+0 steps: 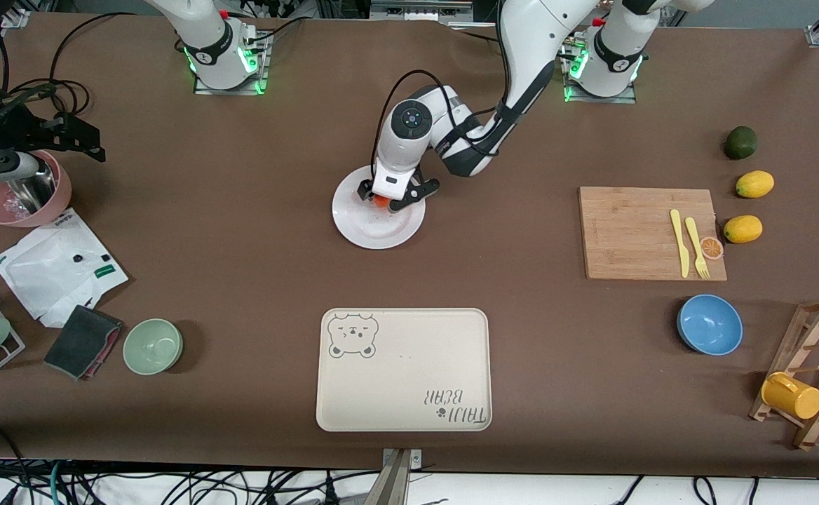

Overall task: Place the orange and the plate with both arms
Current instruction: 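Carry the orange with the left gripper over the white plate, then lower the orange onto the plate and open the left gripper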

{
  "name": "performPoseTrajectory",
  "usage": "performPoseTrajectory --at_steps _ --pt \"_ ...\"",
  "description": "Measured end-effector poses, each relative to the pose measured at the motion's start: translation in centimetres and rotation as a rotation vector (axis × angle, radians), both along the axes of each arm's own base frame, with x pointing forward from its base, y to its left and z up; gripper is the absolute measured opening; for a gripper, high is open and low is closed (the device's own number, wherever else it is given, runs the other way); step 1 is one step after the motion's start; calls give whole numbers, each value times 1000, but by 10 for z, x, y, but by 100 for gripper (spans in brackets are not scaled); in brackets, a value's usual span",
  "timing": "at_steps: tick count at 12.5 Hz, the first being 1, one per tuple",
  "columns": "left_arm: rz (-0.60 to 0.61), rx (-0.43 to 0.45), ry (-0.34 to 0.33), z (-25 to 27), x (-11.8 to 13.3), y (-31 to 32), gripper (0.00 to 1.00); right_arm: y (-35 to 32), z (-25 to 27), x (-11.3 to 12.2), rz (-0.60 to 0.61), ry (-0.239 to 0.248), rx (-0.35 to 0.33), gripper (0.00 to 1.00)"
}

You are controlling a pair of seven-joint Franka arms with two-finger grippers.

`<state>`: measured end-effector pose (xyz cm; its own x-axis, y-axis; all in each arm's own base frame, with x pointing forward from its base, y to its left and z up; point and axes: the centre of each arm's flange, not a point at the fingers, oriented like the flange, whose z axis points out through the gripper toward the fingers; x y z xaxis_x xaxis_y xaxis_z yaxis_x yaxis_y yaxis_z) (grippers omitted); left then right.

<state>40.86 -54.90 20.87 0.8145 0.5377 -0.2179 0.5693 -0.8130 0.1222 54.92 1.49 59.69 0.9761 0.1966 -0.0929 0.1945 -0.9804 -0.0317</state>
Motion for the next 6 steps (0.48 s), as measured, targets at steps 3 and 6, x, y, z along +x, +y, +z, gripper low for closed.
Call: performPoseTrajectory --at_steps 3,6 --pt "48 -11 -24 25 34 19 100 1 0 0 2 -2 0 100" --pt "-63 70 6 73 72 70 100 4 -3 3 7 -8 -1 100"
